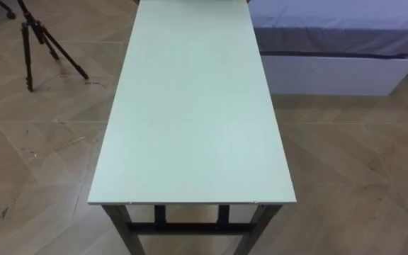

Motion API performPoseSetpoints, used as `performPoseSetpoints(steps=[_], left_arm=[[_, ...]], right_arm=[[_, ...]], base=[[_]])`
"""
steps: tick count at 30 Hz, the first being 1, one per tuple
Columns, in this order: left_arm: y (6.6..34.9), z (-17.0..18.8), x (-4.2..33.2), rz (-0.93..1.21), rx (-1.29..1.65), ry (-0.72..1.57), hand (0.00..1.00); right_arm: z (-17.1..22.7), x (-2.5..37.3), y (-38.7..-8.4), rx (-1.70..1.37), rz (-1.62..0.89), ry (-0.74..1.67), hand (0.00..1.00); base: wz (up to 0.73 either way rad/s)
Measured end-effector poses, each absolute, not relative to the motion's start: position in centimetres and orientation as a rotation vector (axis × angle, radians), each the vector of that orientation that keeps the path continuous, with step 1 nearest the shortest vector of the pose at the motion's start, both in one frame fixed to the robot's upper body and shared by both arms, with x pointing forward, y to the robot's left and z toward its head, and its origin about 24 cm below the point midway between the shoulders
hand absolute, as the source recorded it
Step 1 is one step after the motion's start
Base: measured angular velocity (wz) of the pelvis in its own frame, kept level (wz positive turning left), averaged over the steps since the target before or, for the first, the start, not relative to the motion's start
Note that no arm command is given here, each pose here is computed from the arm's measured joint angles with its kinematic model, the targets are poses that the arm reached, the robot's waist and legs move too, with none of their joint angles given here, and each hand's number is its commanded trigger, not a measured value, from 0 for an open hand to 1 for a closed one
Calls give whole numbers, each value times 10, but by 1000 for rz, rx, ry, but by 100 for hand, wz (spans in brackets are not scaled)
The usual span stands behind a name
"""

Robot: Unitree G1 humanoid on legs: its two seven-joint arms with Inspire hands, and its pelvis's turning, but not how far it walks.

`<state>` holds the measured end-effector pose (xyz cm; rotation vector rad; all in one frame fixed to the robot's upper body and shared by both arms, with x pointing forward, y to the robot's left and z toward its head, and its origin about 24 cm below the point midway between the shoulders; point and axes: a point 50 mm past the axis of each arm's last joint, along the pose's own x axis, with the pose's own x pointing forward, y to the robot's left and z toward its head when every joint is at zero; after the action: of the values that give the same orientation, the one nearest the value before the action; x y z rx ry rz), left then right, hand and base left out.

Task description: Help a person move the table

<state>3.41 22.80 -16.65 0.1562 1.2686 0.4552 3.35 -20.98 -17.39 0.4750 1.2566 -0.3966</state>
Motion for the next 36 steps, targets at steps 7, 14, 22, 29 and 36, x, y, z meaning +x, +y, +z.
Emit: performPoseSetpoints(steps=[7, 14, 22, 29, 36], left_arm=[[227, -167, 34, 454, 155, 1268, 0], [226, -167, 35, 459, 81, 1266, 0], [220, -169, 33, 488, -207, 1249, 0], [215, -166, 53, 492, -508, 1128, 0], [212, -159, 71, 447, -721, 999, 0]], right_arm=[[-174, 34, -210, 476, -395, 1256, 0], [-174, 37, -208, 503, -363, 1243, 0], [-173, 34, -206, 556, -339, 1231, 0], [-165, 56, -209, 685, -309, 1081, 0], [-149, 76, -205, 811, -203, 892, 0]], base=[[0], [1], [-1], [0], [0]])
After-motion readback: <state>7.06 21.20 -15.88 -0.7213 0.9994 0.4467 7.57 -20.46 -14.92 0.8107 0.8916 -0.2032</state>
